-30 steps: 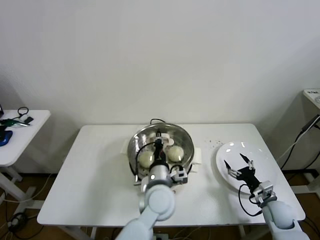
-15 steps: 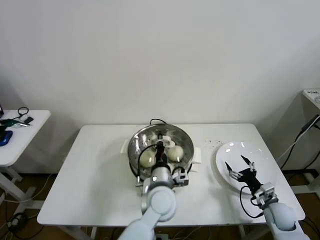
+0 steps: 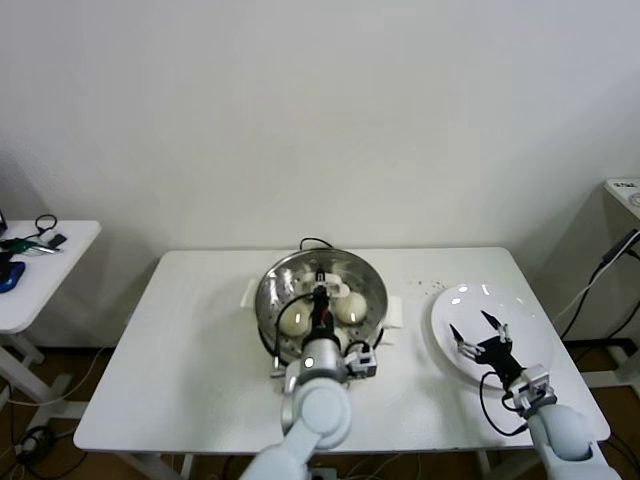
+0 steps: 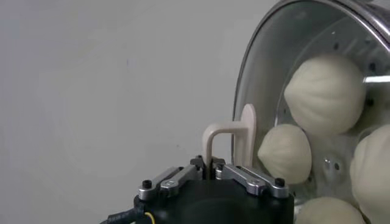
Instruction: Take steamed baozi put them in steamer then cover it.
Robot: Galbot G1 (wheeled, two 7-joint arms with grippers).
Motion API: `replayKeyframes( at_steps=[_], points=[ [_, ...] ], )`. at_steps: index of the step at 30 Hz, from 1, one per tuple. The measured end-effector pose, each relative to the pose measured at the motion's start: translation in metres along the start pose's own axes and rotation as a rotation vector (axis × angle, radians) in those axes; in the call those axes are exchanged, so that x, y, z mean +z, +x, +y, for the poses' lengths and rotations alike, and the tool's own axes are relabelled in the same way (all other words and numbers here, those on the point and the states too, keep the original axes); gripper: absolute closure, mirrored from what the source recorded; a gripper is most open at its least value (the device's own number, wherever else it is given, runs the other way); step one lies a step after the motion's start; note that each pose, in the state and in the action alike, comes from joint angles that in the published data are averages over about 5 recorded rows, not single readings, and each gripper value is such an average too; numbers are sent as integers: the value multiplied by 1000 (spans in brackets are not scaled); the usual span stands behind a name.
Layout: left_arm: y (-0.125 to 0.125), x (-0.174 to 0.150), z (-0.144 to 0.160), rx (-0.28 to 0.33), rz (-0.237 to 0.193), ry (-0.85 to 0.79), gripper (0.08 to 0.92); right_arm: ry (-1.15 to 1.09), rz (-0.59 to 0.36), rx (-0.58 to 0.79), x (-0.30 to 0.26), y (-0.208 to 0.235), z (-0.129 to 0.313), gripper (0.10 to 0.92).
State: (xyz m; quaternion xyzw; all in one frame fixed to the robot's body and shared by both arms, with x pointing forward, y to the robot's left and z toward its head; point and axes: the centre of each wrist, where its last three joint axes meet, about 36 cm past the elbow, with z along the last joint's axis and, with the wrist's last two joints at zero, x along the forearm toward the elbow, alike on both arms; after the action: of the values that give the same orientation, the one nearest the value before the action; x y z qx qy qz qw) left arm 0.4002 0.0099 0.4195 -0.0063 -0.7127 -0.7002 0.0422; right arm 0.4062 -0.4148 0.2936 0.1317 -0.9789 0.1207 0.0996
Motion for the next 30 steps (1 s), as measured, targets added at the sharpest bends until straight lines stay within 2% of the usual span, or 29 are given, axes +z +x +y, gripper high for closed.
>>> replayKeyframes(
  at_steps=[12, 21, 24, 30],
  points=[
    [8, 9, 10, 5, -3, 44, 478, -11, 5, -1, -6, -1, -3, 200],
    [25, 29, 21, 9, -26, 90, 227, -15, 15, -2, -7, -2, -3, 200],
    [32, 35, 26, 11, -35, 110, 185, -16, 16, -2, -7, -2, -3, 200],
    [45, 53, 38, -4, -42, 155, 177, -14, 15, -2, -8, -1, -5, 200]
  ],
)
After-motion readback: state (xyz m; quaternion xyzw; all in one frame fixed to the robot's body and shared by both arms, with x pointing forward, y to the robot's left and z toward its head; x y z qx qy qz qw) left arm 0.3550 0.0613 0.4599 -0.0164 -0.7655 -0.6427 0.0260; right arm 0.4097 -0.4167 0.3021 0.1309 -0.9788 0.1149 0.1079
